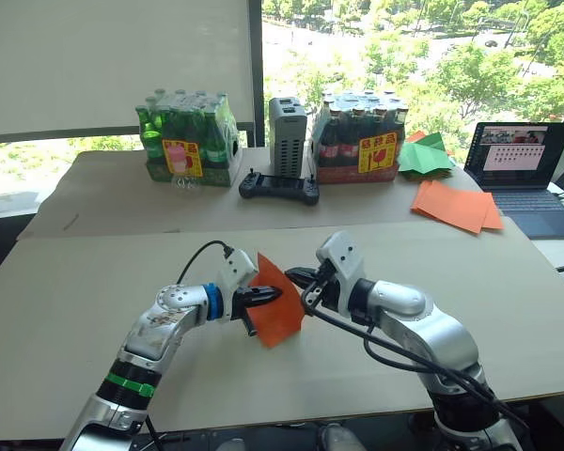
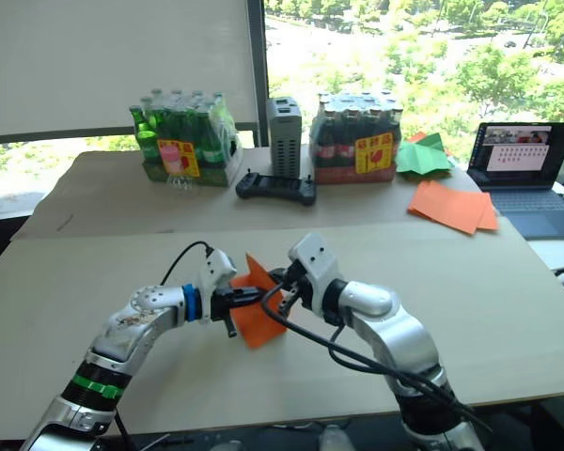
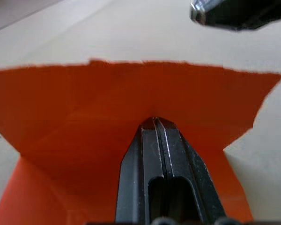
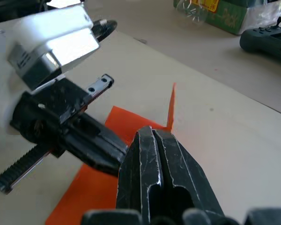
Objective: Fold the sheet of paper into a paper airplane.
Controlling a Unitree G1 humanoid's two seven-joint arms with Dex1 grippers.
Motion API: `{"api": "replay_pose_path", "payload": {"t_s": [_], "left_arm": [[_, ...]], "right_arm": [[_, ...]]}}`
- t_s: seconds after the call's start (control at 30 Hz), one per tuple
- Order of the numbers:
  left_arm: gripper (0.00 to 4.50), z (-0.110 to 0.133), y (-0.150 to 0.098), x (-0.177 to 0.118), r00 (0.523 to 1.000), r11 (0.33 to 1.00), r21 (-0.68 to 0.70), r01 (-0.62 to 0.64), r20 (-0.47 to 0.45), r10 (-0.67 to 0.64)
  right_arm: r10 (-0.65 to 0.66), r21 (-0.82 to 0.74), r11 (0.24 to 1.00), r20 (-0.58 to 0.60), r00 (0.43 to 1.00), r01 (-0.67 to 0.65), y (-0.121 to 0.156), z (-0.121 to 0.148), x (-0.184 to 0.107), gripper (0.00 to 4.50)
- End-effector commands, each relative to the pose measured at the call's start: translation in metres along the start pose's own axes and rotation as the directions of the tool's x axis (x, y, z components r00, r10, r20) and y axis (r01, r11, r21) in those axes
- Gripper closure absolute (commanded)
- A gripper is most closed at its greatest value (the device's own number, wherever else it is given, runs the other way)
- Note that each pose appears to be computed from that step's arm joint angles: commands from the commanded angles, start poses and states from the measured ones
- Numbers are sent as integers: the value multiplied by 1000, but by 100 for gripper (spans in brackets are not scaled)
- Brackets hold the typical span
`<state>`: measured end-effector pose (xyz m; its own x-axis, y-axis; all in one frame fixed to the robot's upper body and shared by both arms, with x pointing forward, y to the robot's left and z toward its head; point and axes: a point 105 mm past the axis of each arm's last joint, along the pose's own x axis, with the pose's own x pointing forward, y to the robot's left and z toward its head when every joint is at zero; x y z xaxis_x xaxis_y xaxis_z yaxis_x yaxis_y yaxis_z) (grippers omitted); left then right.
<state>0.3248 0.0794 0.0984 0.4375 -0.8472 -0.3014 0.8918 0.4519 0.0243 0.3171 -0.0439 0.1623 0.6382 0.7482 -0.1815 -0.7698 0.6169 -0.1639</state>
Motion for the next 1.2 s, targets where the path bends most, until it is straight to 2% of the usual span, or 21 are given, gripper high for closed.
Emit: {"api": "replay_pose_path", "payload": {"t_s": [0.03, 0.1, 0.23, 0.37, 0.57, 0.77, 1.0, 1.07, 1.2], "left_arm": [[450, 19, 0, 6, 999, 997, 69, 16, 38, -19], [450, 18, -1, 10, 999, 996, 85, 27, 29, -29], [450, 14, -7, 16, 999, 993, 103, 52, 12, -53], [450, 9, -12, 14, 998, 991, 113, 69, -2, -70], [450, -10, -17, -2, 992, 985, 139, 103, -82, -92], [450, -32, -8, -20, 982, 981, 171, 89, -177, -59], [450, -41, 10, -39, 972, 975, 214, 61, -236, -9], [450, -40, 9, -39, 973, 975, 215, 62, -230, -12], [450, -39, 6, -36, 975, 975, 213, 68, -220, -20]], "right_arm": [[-50, -34, 998, 59, 997, 52, -12, 17, 6, 447], [-53, -38, 998, 57, 997, 55, -13, 16, 10, 447], [-43, -106, 994, -85, 995, 34, -8, -13, 25, 447], [-71, -95, 994, -190, 979, 53, -14, -40, 32, 447], [-114, -95, 992, -313, 943, 88, -27, -73, 20, 447], [-62, -75, 997, -381, 923, 37, -15, -91, 7, 447], [6, -17, 1000, -416, 909, -14, 8, -98, -8, 447], [-2, -14, 1000, -381, 924, -3, 10, -90, -7, 447], [-87, -60, 995, -264, 961, 74, -6, -65, 0, 447]]}}
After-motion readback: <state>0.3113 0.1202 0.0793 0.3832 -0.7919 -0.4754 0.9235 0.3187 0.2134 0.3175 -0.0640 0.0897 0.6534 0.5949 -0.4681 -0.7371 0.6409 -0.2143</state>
